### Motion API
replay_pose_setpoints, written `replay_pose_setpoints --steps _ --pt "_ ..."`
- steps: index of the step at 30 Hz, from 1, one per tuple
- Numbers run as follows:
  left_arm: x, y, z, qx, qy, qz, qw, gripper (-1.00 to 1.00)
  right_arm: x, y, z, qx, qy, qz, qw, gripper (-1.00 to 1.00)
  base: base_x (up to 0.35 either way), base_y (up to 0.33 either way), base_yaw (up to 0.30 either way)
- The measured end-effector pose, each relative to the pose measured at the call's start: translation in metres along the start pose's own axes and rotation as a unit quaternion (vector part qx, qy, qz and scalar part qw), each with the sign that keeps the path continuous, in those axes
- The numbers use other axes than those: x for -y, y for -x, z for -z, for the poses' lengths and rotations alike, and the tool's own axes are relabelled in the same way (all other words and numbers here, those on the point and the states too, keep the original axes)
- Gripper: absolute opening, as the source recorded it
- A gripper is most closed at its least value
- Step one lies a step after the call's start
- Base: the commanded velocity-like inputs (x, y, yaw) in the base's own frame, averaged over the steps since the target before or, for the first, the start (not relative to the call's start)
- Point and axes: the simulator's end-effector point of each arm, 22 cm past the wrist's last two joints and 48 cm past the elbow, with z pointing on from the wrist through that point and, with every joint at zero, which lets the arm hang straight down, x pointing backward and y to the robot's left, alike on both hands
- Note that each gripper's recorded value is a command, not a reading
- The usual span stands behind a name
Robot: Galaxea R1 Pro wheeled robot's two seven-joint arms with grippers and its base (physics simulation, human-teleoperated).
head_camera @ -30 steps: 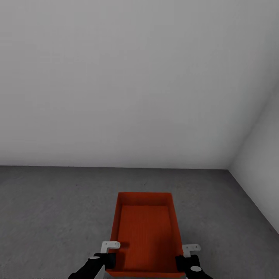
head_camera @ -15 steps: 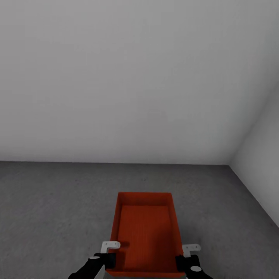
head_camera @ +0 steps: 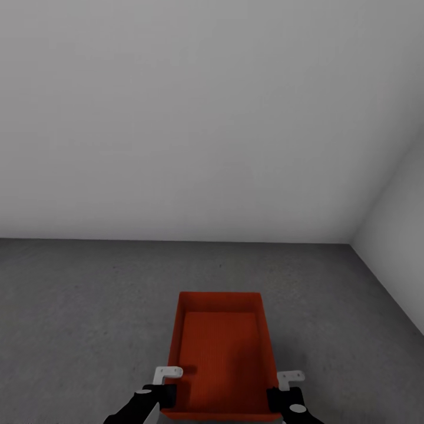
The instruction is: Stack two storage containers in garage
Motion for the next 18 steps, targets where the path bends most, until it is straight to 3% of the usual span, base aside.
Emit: replay_pose_setpoints --steps 18 --pt "-0.002 -0.034 -0.04 -0.013 0.0 0.001 0.9999 -1.0 -0.006 -0.04 -0.035 -0.012 0.001 0.001 0.9999 -1.0 0.0 0.0 0.0"
